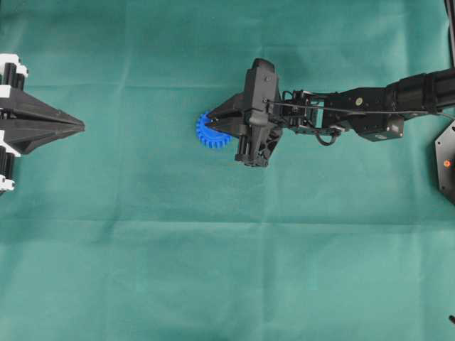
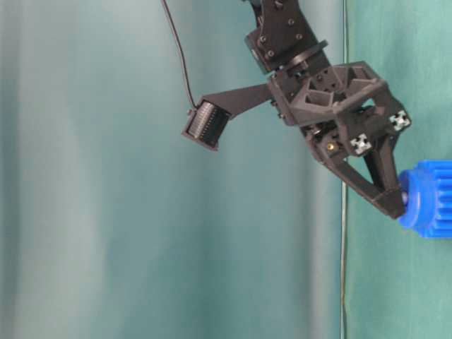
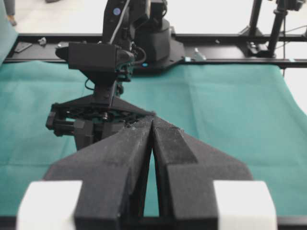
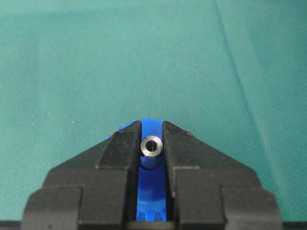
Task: Insert the shaft placed at a random location into the center hole of the small gear at another random location.
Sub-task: 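Lower the shaft into the gear's center hole with the right gripper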
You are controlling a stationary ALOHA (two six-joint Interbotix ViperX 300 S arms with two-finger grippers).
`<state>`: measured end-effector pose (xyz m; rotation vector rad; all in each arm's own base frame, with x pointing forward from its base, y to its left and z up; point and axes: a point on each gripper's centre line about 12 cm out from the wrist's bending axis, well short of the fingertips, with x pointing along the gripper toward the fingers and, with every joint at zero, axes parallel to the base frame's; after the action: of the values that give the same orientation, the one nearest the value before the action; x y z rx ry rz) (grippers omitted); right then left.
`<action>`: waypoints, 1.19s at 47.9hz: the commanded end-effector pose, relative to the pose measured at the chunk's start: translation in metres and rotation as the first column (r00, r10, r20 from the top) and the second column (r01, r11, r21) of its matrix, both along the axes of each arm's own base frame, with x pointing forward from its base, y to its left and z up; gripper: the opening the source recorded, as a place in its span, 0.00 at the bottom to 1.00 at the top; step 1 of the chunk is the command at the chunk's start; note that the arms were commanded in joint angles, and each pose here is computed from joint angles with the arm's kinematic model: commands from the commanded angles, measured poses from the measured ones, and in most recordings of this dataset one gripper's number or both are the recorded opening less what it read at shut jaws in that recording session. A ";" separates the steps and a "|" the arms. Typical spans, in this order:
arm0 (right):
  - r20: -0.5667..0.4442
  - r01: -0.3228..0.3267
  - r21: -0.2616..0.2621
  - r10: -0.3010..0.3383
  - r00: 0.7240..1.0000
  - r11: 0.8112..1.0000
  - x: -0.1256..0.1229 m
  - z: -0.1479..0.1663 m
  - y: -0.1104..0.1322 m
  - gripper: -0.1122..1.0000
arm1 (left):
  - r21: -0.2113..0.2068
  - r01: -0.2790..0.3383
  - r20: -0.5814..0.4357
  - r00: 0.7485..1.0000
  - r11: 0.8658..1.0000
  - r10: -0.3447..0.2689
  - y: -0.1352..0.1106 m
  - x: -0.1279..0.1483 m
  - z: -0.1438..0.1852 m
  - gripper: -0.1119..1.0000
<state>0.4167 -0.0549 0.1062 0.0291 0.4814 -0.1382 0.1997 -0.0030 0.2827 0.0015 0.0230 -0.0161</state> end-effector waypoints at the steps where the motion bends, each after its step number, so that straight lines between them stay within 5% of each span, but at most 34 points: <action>1: 0.051 0.004 -0.003 -0.004 0.999 1.000 0.007 0.013 -0.001 0.22 | 0.003 0.004 0.014 1.000 1.000 -0.004 -0.001 0.002 0.006 0.10; 29: 0.049 0.003 -0.001 -0.003 0.999 1.000 0.007 0.013 0.000 0.24 | 0.003 0.004 0.009 1.000 1.000 -0.004 -0.001 0.002 0.005 0.10; 42: 0.067 -0.001 -0.008 0.001 0.998 1.000 0.009 0.017 0.000 0.88 | 0.001 0.003 0.008 1.000 1.000 -0.003 -0.001 0.002 0.005 0.10; 57: 0.124 -0.004 -0.019 0.006 0.992 1.000 0.006 0.057 0.001 0.84 | 0.001 0.003 0.009 1.000 1.000 -0.003 -0.001 0.002 0.005 0.10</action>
<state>0.4188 -0.0546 0.1295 0.0270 0.4276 -0.1381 0.1997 -0.0033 0.2819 0.0015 0.0291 -0.0175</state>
